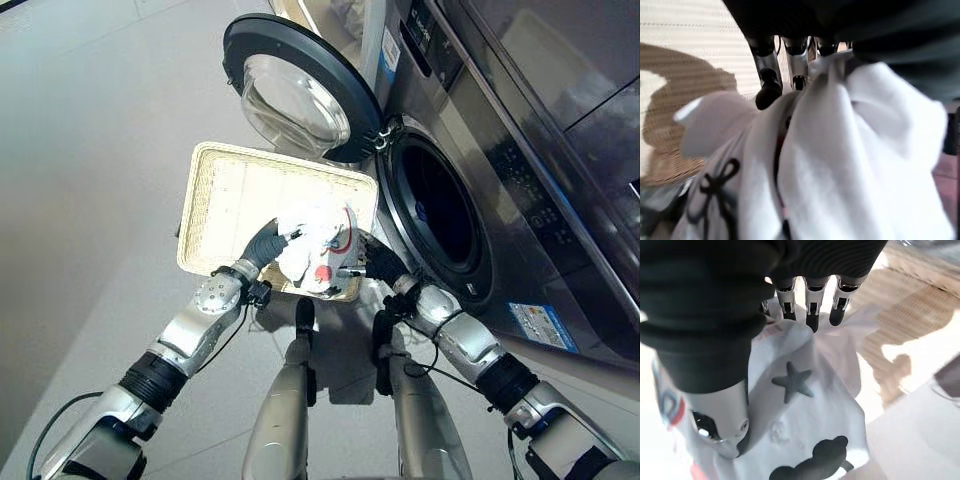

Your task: Put the clothes into the washing machine.

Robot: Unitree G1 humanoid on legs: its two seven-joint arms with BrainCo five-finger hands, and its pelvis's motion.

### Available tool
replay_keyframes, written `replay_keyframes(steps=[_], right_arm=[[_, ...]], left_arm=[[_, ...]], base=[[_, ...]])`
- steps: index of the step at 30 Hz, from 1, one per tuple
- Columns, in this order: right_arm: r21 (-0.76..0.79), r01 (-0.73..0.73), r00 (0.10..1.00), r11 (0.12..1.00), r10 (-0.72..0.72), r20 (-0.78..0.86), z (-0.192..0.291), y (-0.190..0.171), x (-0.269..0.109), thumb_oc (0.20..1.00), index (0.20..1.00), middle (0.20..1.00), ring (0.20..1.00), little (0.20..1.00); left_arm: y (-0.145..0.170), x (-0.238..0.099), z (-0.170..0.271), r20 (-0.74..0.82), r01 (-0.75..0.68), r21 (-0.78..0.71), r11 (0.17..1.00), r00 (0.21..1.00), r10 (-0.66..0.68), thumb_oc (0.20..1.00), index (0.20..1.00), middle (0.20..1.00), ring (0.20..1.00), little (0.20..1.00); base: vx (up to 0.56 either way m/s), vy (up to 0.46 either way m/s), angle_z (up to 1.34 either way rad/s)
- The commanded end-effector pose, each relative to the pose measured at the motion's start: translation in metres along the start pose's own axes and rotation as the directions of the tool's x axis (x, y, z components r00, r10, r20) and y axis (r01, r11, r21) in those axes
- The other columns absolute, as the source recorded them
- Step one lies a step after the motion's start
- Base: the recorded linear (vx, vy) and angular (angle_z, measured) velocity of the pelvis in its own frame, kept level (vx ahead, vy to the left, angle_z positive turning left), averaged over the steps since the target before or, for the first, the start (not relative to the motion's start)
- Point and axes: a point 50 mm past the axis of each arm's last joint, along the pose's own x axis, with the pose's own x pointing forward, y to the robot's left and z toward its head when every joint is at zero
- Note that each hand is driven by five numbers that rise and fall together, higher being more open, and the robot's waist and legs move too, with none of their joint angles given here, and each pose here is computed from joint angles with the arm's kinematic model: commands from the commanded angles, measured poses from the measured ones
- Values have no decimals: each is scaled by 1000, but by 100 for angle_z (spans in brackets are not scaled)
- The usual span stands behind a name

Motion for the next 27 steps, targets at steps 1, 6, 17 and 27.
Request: replay_keyframes(steps=[1,6,17,27], right_arm=[[38,-174,978,984,168,123,32,29,10,1000,1000,1000,1000,1000],[40,-207,974,978,202,103,29,35,10,1000,1000,1000,1000,1000],[312,-184,983,932,183,35,10,37,12,200,200,200,200,200],[509,-73,997,858,82,4,-9,39,7,200,200,200,200,200]], left_arm=[[-23,11,43,177,141,1,990,974,-139,200,200,200,200,200],[-28,14,37,136,186,-4,982,973,-184,200,200,200,200,200],[-63,14,34,147,444,-81,892,891,-430,200,200,200,200,200],[-57,14,2,39,191,-48,980,981,-190,1000,1000,1000,1000,1000]], base=[[0,0,0],[0,0,0],[0,0,0],[2,-9,-2]])
